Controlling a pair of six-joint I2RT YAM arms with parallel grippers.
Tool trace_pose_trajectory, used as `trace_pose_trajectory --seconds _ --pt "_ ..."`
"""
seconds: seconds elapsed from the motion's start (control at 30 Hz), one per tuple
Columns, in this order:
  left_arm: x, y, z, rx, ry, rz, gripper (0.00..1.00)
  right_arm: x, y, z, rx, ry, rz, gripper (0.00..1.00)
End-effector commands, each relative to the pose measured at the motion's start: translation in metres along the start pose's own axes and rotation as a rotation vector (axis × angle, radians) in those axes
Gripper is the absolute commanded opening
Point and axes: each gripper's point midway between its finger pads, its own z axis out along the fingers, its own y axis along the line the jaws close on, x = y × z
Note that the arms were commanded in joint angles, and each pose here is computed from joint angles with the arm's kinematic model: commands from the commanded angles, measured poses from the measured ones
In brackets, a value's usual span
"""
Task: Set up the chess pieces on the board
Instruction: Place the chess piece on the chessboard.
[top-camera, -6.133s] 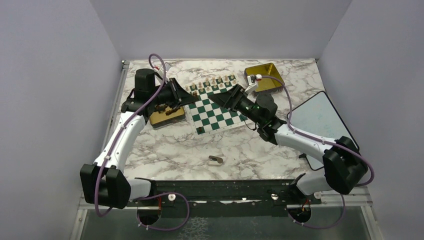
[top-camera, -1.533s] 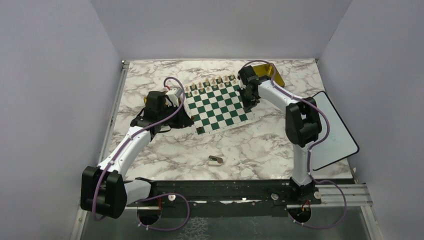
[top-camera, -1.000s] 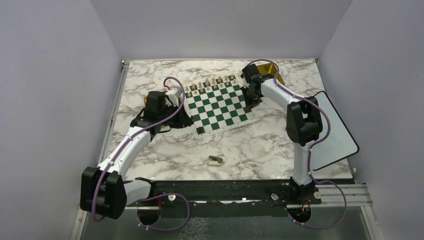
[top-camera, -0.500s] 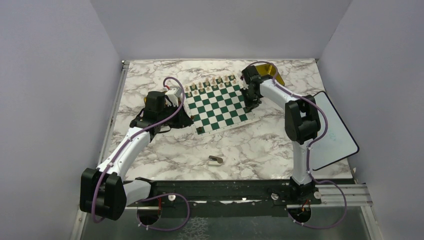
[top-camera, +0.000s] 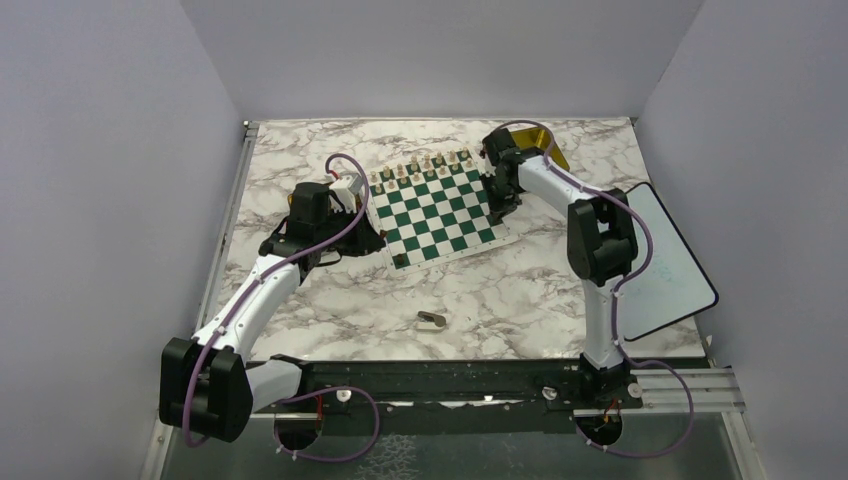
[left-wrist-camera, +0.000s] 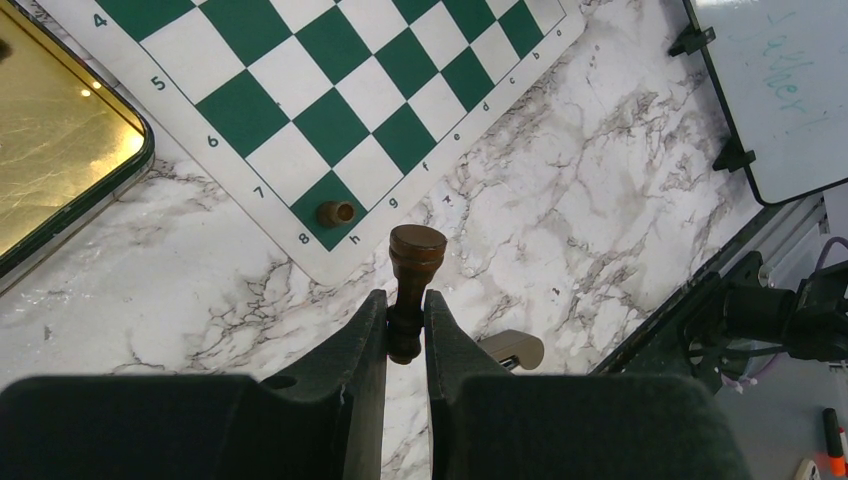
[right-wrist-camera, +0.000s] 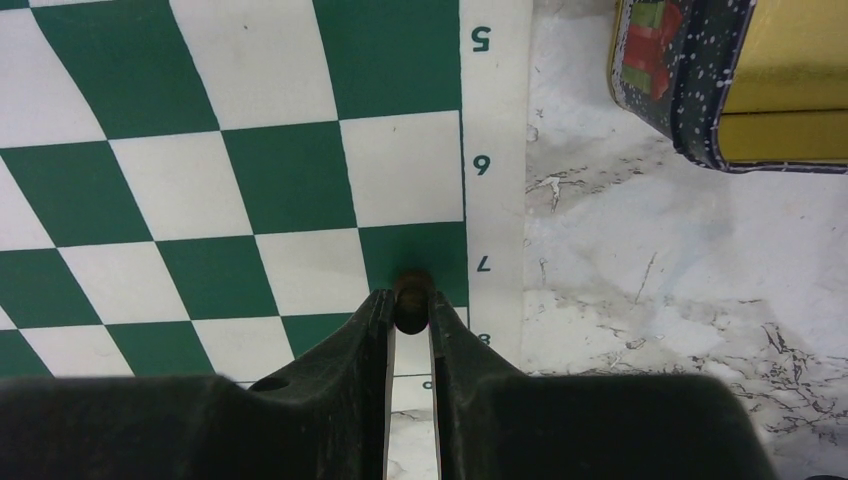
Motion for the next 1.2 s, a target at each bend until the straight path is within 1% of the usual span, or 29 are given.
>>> trace_pose_trajectory --seconds 0.0,0.3,0.5,0.63,0.73,0.83,0.93,1.03,1.17 --pt "0.0 -0.002 -0.002 -0.001 -0.012 0.026 0.1 0.003 0.002 0.005 -0.02 0.042 -0.007 0.22" --pt "0.0 -0.002 -0.002 0.001 -0.01 0.027 0.1 -0.003 0.003 0.001 -0.024 0.007 0.009 0.22" --pt "0.001 -0.001 -0.001 -0.002 -0.008 0.025 0.1 0.004 0.003 0.005 -0.023 0.011 0.012 0.23" --pt "0.001 -0.001 -0.001 -0.002 -0.007 0.024 0.11 0.007 0.002 0.007 -0.021 0.027 0.01 0.29" --pt "0.002 -0.001 0.0 -0.002 -0.005 0.023 0.12 0.003 0.003 0.001 -0.024 0.003 0.017 0.34" --pt "0.002 -0.001 0.0 -0.003 -0.005 0.022 0.12 -0.003 0.004 -0.01 -0.027 -0.02 0.02 0.38" --pt "0.002 -0.001 0.0 -0.001 -0.002 0.018 0.12 -0.008 0.003 -0.022 -0.029 -0.041 0.024 0.45" --pt "0.004 -0.004 0.001 0.01 0.006 0.006 0.12 -0.008 0.009 -0.036 -0.063 -0.052 0.026 0.51" --pt "0.004 -0.015 0.001 0.057 0.017 -0.018 0.12 -0.011 0.015 -0.063 -0.107 -0.09 0.02 0.57"
